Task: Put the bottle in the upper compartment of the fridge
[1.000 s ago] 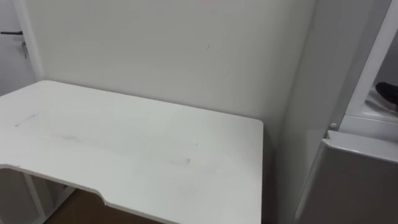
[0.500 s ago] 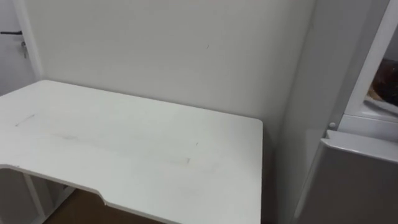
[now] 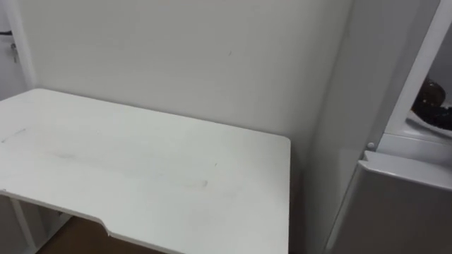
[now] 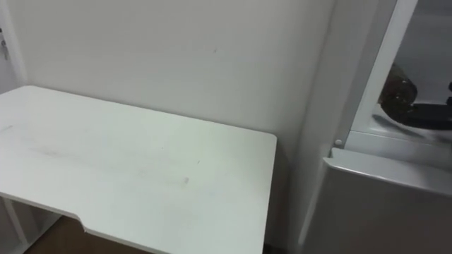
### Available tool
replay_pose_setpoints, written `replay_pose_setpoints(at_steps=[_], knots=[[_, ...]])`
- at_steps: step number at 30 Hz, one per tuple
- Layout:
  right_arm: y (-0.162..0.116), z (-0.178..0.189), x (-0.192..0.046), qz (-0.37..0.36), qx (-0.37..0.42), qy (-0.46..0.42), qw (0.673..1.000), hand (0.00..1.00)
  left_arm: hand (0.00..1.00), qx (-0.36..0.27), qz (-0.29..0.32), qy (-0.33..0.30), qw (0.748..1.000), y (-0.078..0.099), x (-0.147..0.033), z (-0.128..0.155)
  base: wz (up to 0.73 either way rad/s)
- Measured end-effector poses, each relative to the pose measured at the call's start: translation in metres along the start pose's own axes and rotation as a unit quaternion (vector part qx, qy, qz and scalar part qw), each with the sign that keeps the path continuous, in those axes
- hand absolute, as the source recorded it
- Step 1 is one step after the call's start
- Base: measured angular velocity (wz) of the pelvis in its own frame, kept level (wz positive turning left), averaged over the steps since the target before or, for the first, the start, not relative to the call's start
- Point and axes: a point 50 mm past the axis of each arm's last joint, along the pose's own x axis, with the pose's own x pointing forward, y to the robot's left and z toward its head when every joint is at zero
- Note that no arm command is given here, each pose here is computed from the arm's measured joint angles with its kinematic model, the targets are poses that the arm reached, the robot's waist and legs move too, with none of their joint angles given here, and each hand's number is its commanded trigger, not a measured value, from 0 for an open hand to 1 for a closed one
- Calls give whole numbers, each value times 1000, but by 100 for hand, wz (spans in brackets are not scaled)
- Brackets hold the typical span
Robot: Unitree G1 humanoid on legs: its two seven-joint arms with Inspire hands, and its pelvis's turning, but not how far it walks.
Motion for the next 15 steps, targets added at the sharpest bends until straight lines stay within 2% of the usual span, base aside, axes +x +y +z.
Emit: replay_pose_setpoints(at_steps=[15], knots=[[21, 13, -29, 71, -30, -62, 995, 0, 0, -4, -17, -41, 999, -11, -1, 14, -10]])
